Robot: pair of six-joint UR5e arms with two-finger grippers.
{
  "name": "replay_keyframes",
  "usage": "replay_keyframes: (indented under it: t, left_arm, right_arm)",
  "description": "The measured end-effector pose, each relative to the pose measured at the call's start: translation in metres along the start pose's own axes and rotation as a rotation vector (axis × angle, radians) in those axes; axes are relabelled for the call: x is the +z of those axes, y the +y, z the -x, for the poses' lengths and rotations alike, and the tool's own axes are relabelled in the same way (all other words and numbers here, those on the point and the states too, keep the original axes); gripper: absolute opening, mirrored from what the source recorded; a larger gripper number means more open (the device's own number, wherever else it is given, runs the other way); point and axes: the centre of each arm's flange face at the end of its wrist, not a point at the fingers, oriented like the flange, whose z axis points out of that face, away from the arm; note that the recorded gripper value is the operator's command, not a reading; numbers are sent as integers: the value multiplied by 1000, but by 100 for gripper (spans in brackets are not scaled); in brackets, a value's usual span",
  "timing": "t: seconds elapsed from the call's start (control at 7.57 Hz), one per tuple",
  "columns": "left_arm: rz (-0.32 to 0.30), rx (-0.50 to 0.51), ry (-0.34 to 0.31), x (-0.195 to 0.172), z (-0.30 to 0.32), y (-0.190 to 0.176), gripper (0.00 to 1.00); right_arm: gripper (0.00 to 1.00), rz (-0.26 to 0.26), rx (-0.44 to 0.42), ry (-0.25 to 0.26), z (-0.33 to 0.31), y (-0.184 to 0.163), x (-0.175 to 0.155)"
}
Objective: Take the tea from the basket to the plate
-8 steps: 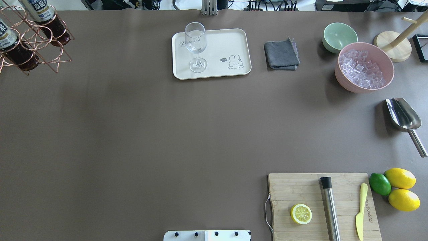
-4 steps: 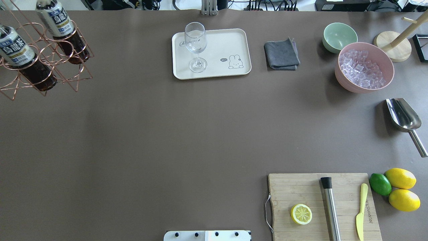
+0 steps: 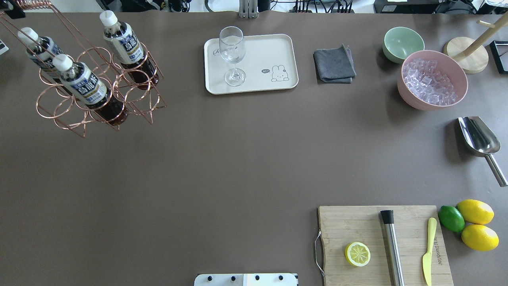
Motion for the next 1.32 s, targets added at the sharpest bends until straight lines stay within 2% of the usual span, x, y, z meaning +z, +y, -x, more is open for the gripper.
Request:
replay_keyframes:
  t: [0.53, 0.66, 0.79, 1.32]
  left_arm:
    - [-51, -76, 66, 27, -95, -68, 0]
    - [-57, -71, 96, 39, -131, -90, 0]
    - [-61, -65, 100, 43, -160, -111, 0]
    - [-119, -57, 80, 13, -198, -172, 0]
  right_arm:
    - [100, 1, -22, 4, 12, -1, 0]
    - [100, 5, -19, 5, 11, -2, 3]
    - [100, 7, -18, 6, 11, -2, 3]
    - [100, 8, -19, 8, 11, -3, 4]
